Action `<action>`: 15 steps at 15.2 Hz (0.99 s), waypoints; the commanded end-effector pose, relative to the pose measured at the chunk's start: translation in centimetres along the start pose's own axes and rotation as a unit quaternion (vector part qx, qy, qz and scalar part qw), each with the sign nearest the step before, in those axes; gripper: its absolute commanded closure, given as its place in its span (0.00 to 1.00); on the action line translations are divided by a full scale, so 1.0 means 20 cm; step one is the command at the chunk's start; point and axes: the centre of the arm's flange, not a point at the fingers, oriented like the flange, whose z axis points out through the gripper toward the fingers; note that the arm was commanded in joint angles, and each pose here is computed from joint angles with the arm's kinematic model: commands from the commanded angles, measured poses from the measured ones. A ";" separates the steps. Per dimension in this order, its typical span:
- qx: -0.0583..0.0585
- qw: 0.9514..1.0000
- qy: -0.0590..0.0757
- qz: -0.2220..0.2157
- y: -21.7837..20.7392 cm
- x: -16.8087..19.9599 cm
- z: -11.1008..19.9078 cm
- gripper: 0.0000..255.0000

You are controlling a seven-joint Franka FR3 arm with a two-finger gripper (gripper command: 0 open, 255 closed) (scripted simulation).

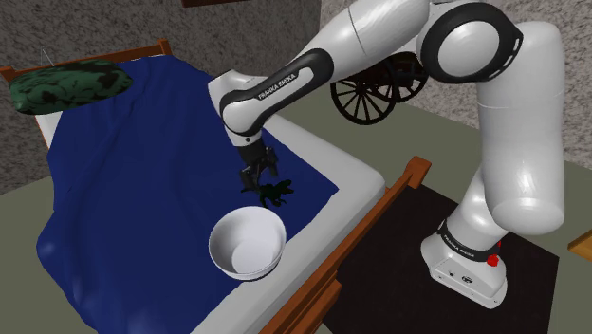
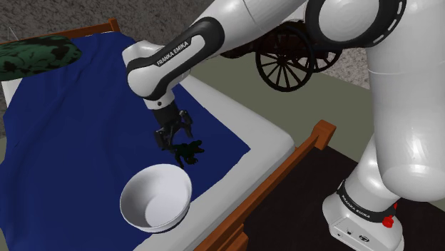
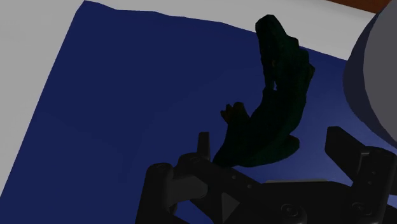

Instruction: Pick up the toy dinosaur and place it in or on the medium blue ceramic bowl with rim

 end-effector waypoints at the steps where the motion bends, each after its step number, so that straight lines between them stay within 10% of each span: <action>1: 0.000 1.000 0.000 0.000 0.00 0.00 0.05 0.00; 11: 0.000 1.000 0.000 0.000 0.00 0.00 0.12 0.00; 12: 0.000 1.000 0.000 0.000 0.00 0.00 0.12 1.00; 15: 0.000 1.000 0.000 0.000 0.00 0.00 0.12 1.00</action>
